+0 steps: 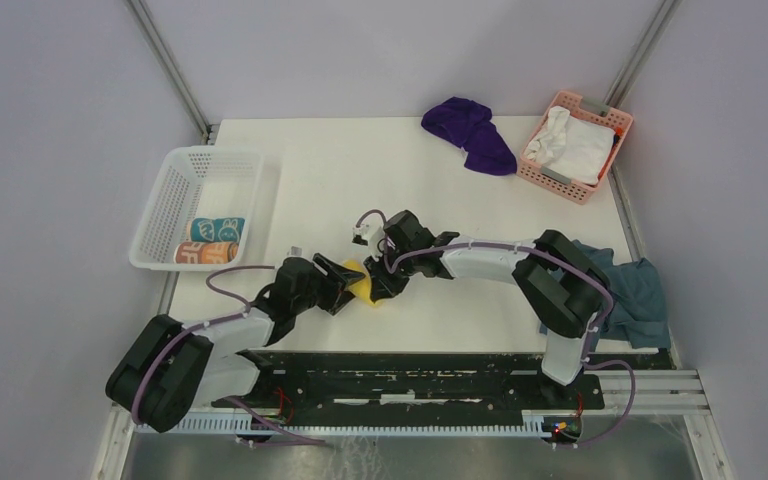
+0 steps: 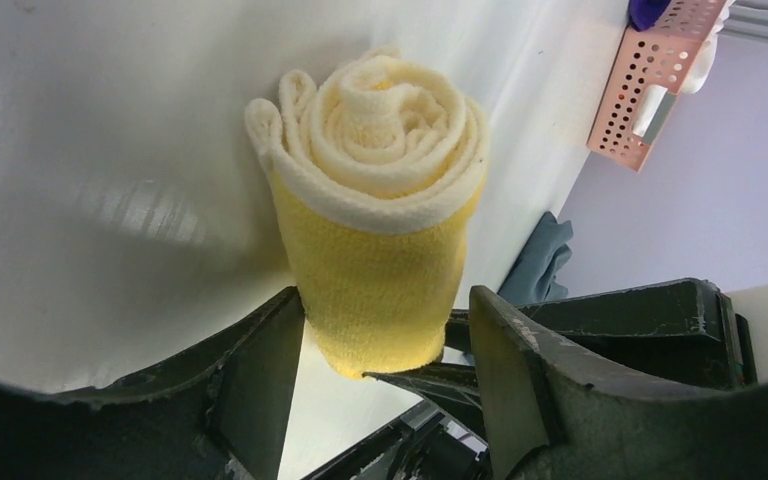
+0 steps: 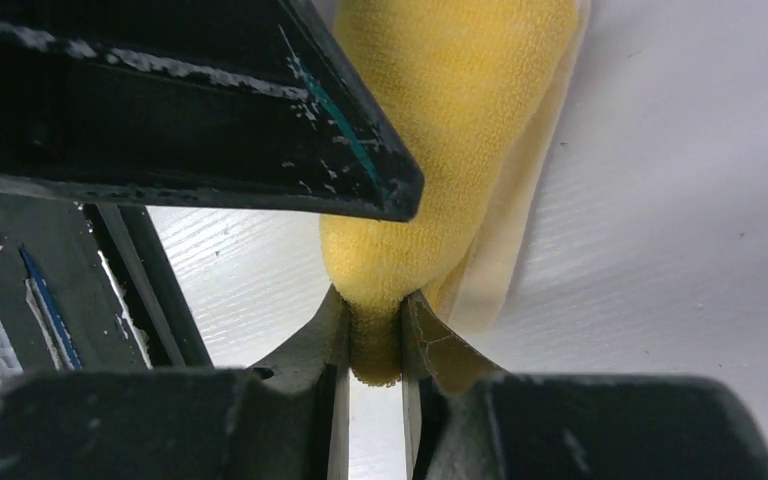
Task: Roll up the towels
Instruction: Pick up the towel at the center of the board.
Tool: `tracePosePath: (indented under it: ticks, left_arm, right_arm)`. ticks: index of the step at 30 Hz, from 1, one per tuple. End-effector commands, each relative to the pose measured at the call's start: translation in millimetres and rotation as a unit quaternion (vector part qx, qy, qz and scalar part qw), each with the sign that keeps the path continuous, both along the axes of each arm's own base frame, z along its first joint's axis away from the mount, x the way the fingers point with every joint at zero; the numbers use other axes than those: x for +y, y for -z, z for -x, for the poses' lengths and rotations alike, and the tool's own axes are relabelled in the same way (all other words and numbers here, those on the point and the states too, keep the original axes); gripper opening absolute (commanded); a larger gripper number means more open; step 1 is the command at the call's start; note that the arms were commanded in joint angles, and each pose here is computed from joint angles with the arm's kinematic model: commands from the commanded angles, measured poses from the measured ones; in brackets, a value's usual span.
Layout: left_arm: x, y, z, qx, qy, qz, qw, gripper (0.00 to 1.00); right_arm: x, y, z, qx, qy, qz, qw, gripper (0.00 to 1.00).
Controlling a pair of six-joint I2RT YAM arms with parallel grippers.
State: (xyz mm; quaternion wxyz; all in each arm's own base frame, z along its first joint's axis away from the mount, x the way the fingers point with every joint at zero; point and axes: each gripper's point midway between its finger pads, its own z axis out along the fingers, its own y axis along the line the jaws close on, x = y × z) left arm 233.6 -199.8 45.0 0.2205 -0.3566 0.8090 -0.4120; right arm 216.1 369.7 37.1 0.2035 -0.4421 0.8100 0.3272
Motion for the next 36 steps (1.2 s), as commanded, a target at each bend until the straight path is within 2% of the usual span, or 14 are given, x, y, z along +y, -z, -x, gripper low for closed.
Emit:
tracePosePath:
  ticks: [1,11,19,21,25,28,36]
  left_arm:
    - [-9.6,-11.6,-11.0,-0.027,0.002,0.018,0.999,0.68]
    - [-7.4,22.7,-2.4,0.018,0.002,-0.007,1.0,0.62]
    - [1.5,30.2,-6.3,0.017,-0.025,-0.022,0.999,0.41]
    - [1.8,24.2,-11.3,0.008,-0.03,-0.024,0.999,0.37]
    - [2.9,2.2,-27.8,-0.017,-0.036,-0.03,0.999,0.33]
    - [10.4,-16.7,-44.2,-0.029,-0.047,-0.021,0.998,0.31]
    - [54.2,-85.3,-102.9,-0.077,-0.094,-0.017,0.992,0.3]
  right_arm:
    - [5.8,6.9,6.2,0.03,-0.002,0.001,1.0,0.19]
    - [11.7,9.7,2.8,0.039,0.006,0.0,0.999,0.19]
    - [19.0,-7.5,0.6,0.036,0.013,-0.025,0.999,0.22]
    - [17.0,-18.2,-0.2,0.024,0.017,-0.032,0.999,0.28]
    - [4.6,-42.7,-1.6,-0.006,0.035,-0.042,0.998,0.49]
    - [-13.6,-62.4,-8.3,-0.039,0.067,-0.046,0.996,0.6]
    - [-68.3,-87.8,-24.8,-0.111,0.16,-0.03,0.98,0.93]
